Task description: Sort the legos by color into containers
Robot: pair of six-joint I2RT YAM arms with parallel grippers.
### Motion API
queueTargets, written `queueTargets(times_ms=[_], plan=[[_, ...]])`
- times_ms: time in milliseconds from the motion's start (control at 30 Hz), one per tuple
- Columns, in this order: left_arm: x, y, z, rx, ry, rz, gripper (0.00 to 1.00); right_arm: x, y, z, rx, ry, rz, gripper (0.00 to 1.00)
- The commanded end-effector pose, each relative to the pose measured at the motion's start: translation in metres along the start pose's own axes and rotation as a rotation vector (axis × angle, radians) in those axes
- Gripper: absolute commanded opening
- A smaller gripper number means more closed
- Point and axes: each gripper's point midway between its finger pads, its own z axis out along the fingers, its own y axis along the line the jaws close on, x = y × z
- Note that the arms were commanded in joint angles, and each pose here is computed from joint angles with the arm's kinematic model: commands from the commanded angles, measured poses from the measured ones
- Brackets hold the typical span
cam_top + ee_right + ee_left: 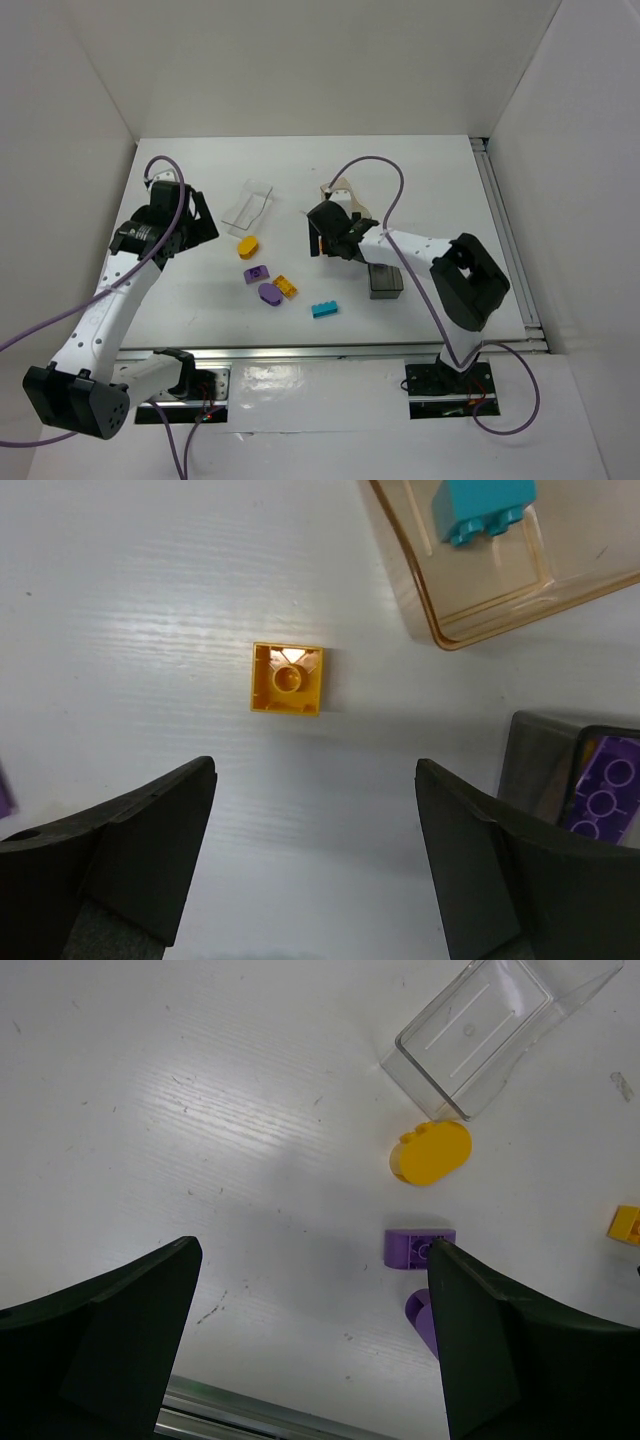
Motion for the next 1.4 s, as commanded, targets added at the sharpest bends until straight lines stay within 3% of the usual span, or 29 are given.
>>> queueTargets(times_ms=[0,267,367,567,633,933,1333,1367], plan=[[-0.010,-0.004,-0.010,0.027,-0.033,0.003,1.00,0.000,0.014,0.013,-0.028,-0.014,0.022,0.87],[-0.009,0.002,-0.005,-0.010,-0.032,0.018,1.00,0.001,0.028,0.053,-0.025,0.027,0.006,0.76],[-0.011,0.005,-0.008,-0.014,-0.044,0.024,1.00,0.001,0.027,0.064,-0.013,0.036,0.008,0.66],[-0.008,0.010,-0.008,-0.034,-0.045,0.026,1.00,-0.015,0.036,0.065,-0.017,0.012,0.008,0.25],[-0.008,0.009,-0.008,-0.034,-0.046,0.016,1.00,-0.017,0.046,0.060,-0.037,0.002,-0.012,0.20],[-0.006,0.008,-0.004,-0.042,-0.043,-0.080,1.00,-0.082,0.117,0.021,-0.245,-0.142,-0.015,0.19],[0.035,-0.006,0.024,0.045,0.136,-0.107,1.00,-0.122,0.201,0.060,-0.365,-0.181,-0.070,0.23],[0.039,-0.008,0.027,0.057,0.146,-0.107,1.00,-0.130,0.209,0.064,-0.373,-0.199,-0.072,0.30]])
